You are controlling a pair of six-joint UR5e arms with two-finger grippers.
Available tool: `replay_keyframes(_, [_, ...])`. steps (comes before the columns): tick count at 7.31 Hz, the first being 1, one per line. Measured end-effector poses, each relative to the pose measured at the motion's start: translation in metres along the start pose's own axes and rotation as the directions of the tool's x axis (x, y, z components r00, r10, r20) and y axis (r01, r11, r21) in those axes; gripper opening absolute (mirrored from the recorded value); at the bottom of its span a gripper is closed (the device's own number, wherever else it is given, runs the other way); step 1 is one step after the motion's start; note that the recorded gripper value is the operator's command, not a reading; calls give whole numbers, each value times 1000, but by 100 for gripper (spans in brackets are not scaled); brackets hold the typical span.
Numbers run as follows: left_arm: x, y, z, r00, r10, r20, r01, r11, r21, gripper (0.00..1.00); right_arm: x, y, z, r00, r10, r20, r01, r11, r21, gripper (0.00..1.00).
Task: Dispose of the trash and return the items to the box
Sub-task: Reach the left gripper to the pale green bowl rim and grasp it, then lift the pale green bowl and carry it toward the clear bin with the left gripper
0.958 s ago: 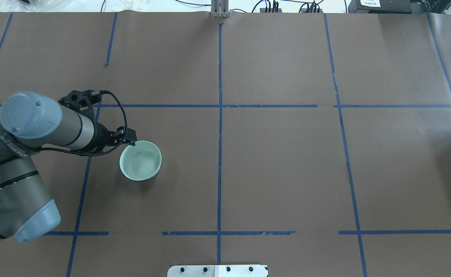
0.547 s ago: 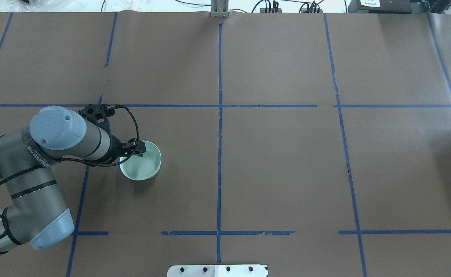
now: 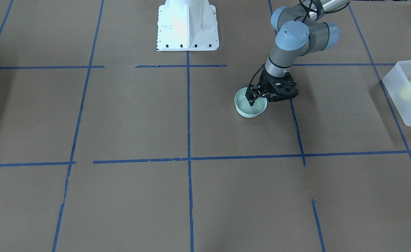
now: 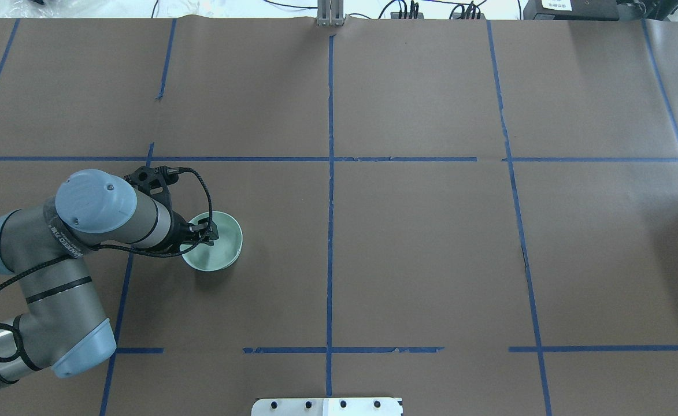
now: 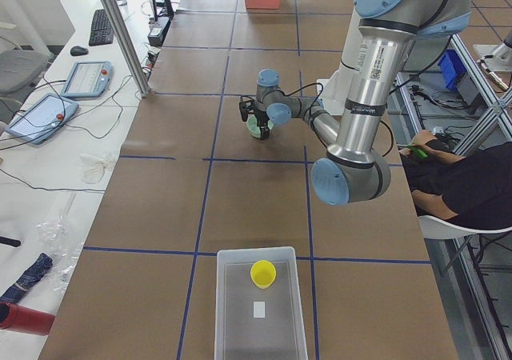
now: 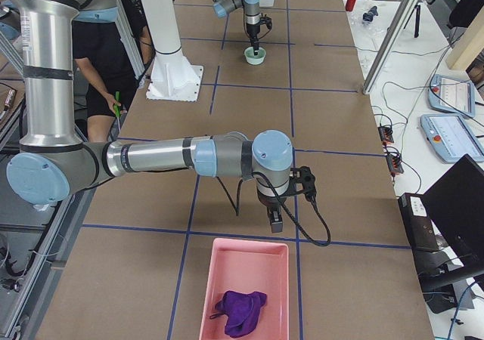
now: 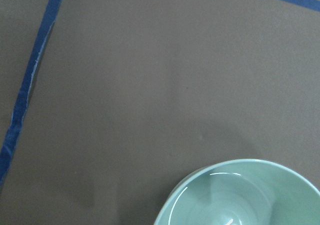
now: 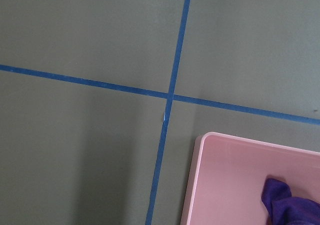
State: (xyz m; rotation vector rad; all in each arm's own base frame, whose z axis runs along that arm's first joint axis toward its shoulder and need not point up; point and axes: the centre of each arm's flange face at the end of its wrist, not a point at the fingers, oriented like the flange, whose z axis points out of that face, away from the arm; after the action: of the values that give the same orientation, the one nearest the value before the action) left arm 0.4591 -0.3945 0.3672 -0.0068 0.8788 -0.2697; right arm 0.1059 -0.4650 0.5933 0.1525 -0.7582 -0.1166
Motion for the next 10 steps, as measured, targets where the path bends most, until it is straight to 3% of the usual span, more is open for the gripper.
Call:
replay_keyframes(3, [0,1,-7,1000,2,-10,-2,1000,0,0,0,4,4,1000,4,-1,-4,1000,-11,100])
replay_keyframes(6, [0,-1,-74,998,-23,-61,22,1000,-13,0,-6,3,11,1000,19,0,-19,1000,-23,100])
replay_keyframes(8, [-18,-48,-127,995,-48,-86,52,998,44,0,-15,5,20,1000,25,0,-25,999,-37,100])
replay_keyframes(10, [-53,-103,-168,999,32,-39,-28,993,116,0,-14,19,28,1000,-5,-5,5,1000,-14,100])
